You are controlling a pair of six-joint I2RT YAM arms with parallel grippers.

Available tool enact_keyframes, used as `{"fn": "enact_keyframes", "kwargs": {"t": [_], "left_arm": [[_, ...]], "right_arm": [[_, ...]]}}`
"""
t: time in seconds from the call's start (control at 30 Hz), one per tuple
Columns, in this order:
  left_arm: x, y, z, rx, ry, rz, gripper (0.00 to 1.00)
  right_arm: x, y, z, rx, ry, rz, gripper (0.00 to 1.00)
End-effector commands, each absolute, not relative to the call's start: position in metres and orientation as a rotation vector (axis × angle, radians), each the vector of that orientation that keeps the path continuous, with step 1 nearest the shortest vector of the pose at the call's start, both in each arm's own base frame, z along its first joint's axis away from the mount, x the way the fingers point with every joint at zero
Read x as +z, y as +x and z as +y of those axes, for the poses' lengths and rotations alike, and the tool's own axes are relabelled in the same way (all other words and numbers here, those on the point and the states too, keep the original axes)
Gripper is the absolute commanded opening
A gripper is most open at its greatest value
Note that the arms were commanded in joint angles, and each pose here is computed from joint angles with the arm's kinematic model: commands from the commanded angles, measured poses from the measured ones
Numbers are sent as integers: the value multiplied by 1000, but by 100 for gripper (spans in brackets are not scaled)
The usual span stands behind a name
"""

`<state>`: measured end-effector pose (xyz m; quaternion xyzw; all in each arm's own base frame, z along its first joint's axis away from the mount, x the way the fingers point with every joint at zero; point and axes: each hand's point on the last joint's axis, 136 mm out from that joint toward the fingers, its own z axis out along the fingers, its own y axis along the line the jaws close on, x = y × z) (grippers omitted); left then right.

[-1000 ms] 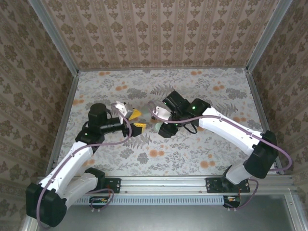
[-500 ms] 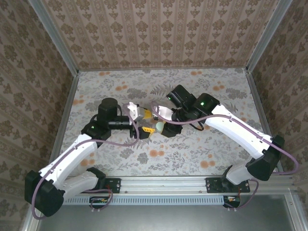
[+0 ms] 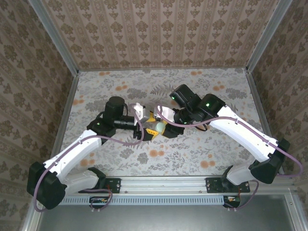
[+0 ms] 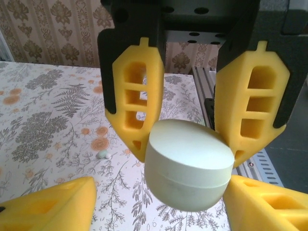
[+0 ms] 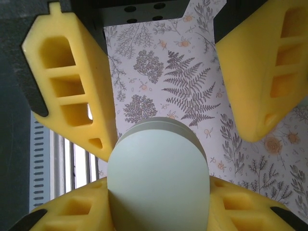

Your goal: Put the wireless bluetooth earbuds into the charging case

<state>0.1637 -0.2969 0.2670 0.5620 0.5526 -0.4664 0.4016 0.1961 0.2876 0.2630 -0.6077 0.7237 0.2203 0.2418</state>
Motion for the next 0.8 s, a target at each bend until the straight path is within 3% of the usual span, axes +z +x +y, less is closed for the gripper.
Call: {"fn": "enact_keyframes", "kwargs": {"t": [0.0,0.23,0.43,0.57,0.63,0.7,0.77], "left_arm": [[280,159,-300,-1190,1456,1333,68],[280,157,-303,-1203,1464,1331,63],[279,158,-304,-1203,1459,1339,48],[280,162,-303,-1186,1432,1353,39],[281,165,-302,-1185,1408,1359,37],[283,169,-300,-1183,1379,1366,36],[283,172,-298,-1179,1349,1377,35]], "right_arm": [[273,185,291,660,-1689,1909,32],[270,186,294,669,-1698,1913,34],[268,189,295,660,-1683,1918,38],[269,195,294,633,-1638,1926,47],[265,200,295,615,-1613,1940,52],[274,205,290,579,-1541,1930,64],[276,210,288,564,-1502,1932,67]]}}
